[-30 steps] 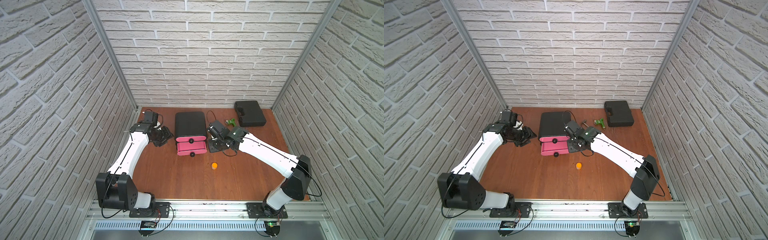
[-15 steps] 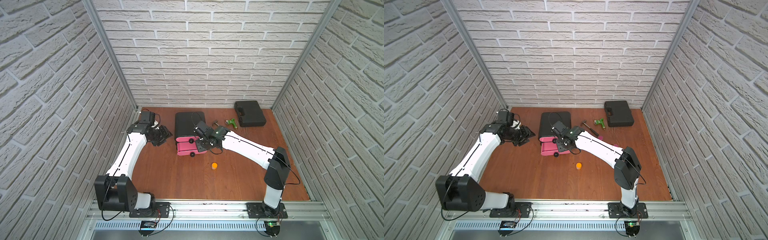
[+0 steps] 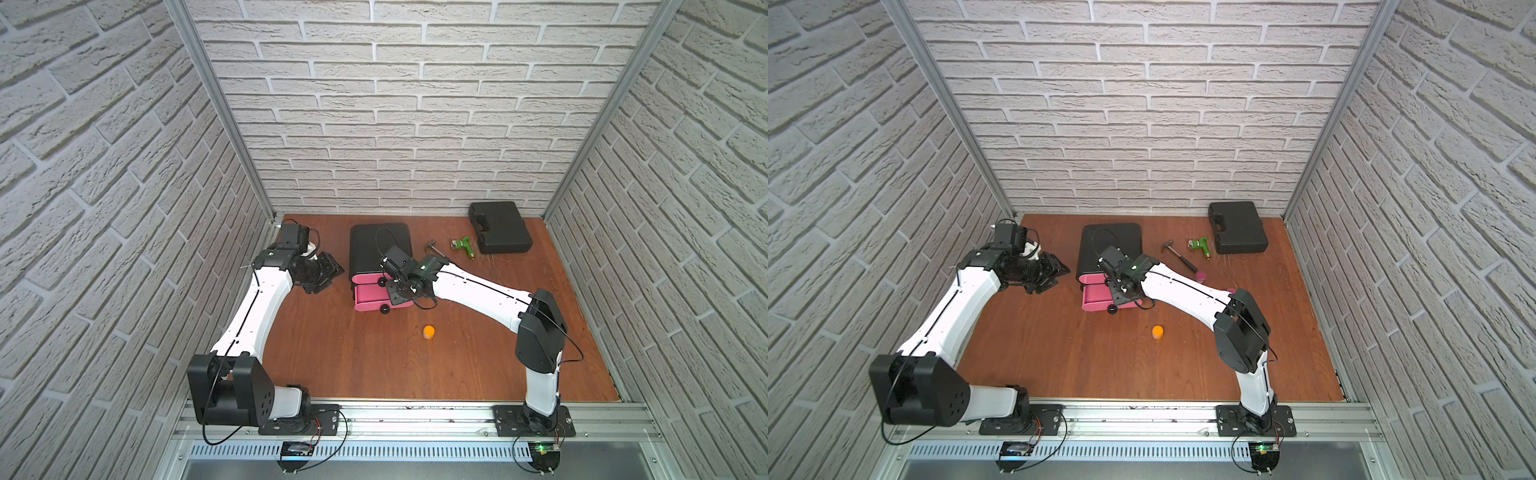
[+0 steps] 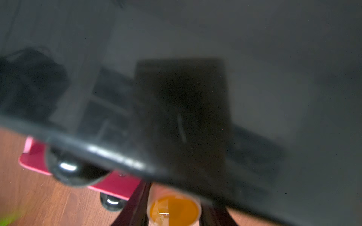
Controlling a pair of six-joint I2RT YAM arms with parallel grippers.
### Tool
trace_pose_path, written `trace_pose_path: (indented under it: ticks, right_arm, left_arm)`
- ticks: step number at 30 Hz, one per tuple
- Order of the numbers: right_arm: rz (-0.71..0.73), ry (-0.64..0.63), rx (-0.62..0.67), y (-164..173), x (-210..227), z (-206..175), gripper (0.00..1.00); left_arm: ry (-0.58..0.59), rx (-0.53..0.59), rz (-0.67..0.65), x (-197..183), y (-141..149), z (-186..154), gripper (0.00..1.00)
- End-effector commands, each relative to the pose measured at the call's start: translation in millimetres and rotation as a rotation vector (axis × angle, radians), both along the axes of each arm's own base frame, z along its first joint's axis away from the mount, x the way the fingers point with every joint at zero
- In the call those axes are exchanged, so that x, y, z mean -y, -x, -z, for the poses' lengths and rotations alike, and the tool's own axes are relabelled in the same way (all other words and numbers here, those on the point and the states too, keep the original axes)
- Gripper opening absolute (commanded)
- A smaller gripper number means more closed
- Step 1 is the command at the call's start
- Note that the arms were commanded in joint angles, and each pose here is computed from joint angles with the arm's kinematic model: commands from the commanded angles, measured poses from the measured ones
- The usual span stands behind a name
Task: Put the paint cans in the drawer according to color
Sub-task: Place the paint can in the drawer.
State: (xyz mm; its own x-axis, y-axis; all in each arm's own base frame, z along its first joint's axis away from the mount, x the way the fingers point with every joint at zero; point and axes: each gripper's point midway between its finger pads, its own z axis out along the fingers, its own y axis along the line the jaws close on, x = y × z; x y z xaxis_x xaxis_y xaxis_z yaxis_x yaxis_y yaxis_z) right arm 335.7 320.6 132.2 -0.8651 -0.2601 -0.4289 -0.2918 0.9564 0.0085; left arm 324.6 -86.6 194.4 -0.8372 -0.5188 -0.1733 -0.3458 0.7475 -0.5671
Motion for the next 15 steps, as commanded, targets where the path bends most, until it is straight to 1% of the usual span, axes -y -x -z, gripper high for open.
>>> trace_pose_path:
  ticks: [1,3,5,8,11,15]
  right_arm:
    - [0.005,-0.019,0.052,-10,-11,-10,0.50]
    - [0.002,-0.019,0.047,-9,-10,-12,0.57]
    - [-0.004,-0.023,0.040,-5,-9,-16,0.62]
    - [-0.020,-0.040,0.037,5,-1,-27,0.63]
    - [-0.024,-0.066,0.051,19,15,-45,0.63]
    - [0.028,-0.076,0.043,32,48,-57,0.66]
  left_arm:
    - [-0.004,0.010,0.009,-2,4,0,0.55]
    - [-0.017,0.009,0.016,-3,5,0,0.55]
    - [-0.043,0.008,0.025,-5,8,0,0.55]
    - [-0.112,0.017,0.061,-7,13,-3,0.54]
    - [-0.224,0.029,0.134,-2,18,-6,0.50]
    - [-0.346,0.059,0.268,25,23,-6,0.47]
